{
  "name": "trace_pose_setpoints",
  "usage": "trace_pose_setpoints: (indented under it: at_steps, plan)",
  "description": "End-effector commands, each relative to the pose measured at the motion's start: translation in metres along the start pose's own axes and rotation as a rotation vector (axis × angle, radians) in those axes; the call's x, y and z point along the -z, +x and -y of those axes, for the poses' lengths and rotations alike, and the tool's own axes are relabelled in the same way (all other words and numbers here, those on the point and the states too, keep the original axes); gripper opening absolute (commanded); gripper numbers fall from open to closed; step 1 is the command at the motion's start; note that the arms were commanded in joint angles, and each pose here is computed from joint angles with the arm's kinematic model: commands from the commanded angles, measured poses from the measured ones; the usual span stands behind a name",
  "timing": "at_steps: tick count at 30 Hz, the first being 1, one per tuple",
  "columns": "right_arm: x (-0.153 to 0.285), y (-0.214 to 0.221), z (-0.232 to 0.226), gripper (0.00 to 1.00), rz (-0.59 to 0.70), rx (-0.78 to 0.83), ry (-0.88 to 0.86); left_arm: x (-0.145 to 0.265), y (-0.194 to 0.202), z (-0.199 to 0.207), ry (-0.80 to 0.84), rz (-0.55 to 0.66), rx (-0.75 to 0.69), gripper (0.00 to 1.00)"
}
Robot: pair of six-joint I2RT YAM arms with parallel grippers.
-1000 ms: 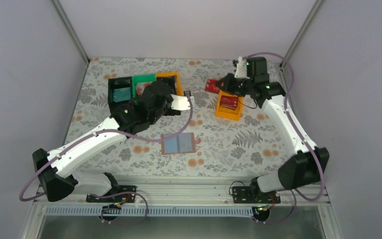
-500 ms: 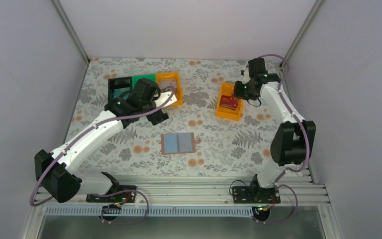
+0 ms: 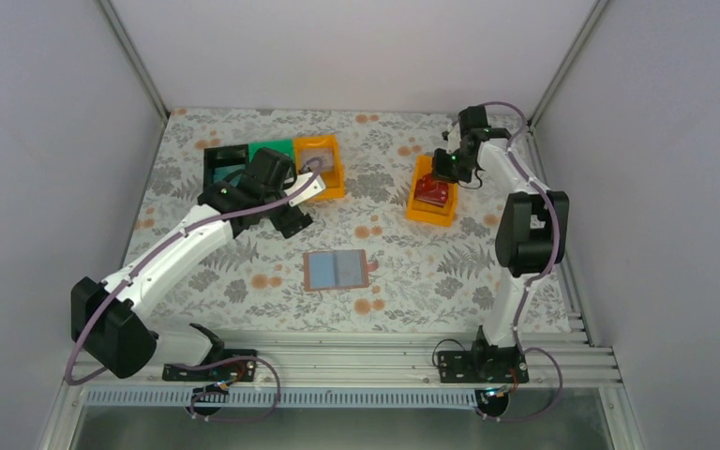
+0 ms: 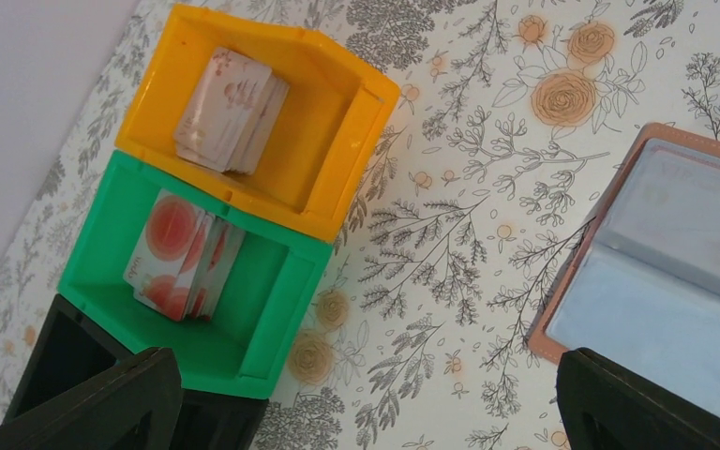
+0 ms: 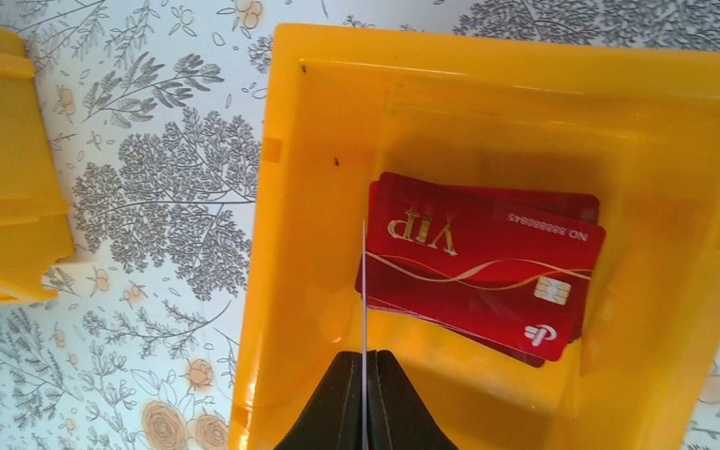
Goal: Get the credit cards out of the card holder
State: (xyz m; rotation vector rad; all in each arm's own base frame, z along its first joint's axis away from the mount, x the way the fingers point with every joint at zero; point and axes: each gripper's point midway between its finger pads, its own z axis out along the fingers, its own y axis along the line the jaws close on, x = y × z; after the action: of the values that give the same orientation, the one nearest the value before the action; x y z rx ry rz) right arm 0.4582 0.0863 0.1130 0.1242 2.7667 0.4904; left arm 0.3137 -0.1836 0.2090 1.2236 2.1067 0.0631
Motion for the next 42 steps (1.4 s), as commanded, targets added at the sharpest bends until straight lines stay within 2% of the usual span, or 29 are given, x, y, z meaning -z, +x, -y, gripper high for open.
trace_pose_setpoints:
  at_steps: [1,14,27,33,42]
  plan:
    - [-0.003,-0.007,-0.007,0.04,-0.012,0.013,-0.052,-0.009,0.002,0.000,0.007,-0.016,0.010,1.00]
    - [-0.026,-0.016,-0.008,0.04,-0.039,-0.010,-0.113,-0.016,0.006,0.000,0.006,-0.037,0.006,1.00]
    - [-0.004,-0.024,-0.008,0.04,-0.007,-0.010,-0.137,-0.016,0.005,0.001,0.011,-0.038,0.006,1.00]
    - [-0.011,-0.019,-0.002,0.04,-0.034,-0.020,-0.165,-0.016,0.006,-0.001,0.003,-0.041,0.003,1.00]
    - [-0.018,-0.016,0.018,0.05,-0.047,-0.029,-0.083,-0.015,0.005,-0.003,-0.005,-0.040,0.000,1.00]
